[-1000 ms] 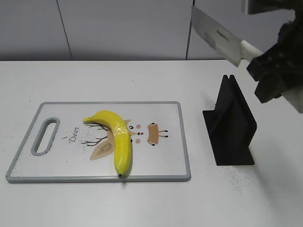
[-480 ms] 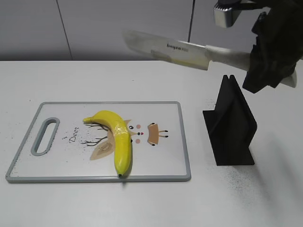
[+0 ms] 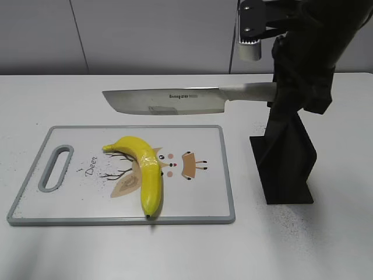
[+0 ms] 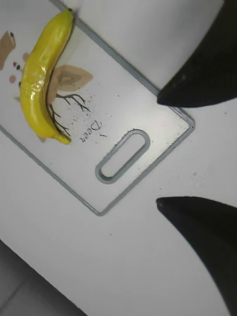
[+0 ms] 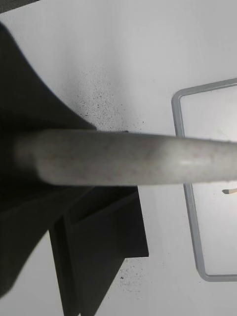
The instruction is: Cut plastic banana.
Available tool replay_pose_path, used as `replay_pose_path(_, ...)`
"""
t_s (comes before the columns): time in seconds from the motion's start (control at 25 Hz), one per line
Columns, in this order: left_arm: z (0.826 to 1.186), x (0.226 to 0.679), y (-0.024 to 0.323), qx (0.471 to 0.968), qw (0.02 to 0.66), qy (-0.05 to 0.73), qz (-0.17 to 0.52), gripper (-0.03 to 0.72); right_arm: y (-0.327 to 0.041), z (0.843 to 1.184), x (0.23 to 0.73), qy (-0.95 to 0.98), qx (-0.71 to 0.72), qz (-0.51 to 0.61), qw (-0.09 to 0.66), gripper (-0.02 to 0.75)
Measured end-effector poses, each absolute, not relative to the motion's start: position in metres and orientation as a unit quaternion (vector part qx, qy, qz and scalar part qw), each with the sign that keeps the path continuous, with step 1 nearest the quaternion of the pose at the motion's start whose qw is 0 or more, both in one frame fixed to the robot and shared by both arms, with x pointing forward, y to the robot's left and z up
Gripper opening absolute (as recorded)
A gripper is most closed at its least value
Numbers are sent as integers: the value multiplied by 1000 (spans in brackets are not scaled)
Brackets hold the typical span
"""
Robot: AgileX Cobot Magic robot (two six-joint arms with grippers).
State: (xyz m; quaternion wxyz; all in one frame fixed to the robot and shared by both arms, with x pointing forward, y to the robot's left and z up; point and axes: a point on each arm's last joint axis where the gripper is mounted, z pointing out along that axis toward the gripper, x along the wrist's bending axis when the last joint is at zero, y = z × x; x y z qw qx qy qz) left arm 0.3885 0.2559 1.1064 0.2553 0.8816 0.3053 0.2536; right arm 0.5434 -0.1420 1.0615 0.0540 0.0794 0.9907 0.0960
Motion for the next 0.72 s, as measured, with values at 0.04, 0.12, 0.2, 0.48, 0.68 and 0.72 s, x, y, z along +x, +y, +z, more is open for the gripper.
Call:
replay_pose_path(0.04, 1110, 397, 252, 895, 247, 275, 249, 537, -140, 1061, 546, 991, 73, 95, 53, 165)
replay_pose_path(0.12, 1114, 413, 241, 912, 244, 232, 234, 537, -137, 1061, 552, 992, 60, 98, 55, 165)
replay_pose_path(0.2, 1120, 432, 228, 925, 243, 186, 225, 537, -134, 1063, 557, 992, 42, 103, 61, 164)
replay_pose_path(0.48, 1128, 489, 187, 948, 240, 72, 197, 537, -125, 1060, 569, 991, -5, 118, 60, 164)
replay_pose_path(0.68, 1108, 514, 165, 962, 223, 28, 155, 537, -120, 1056, 570, 989, -27, 137, 52, 164)
replay_pose_path(0.72, 1102, 518, 161, 964, 219, 20, 146, 537, -119, 1055, 571, 989, -30, 139, 50, 164)
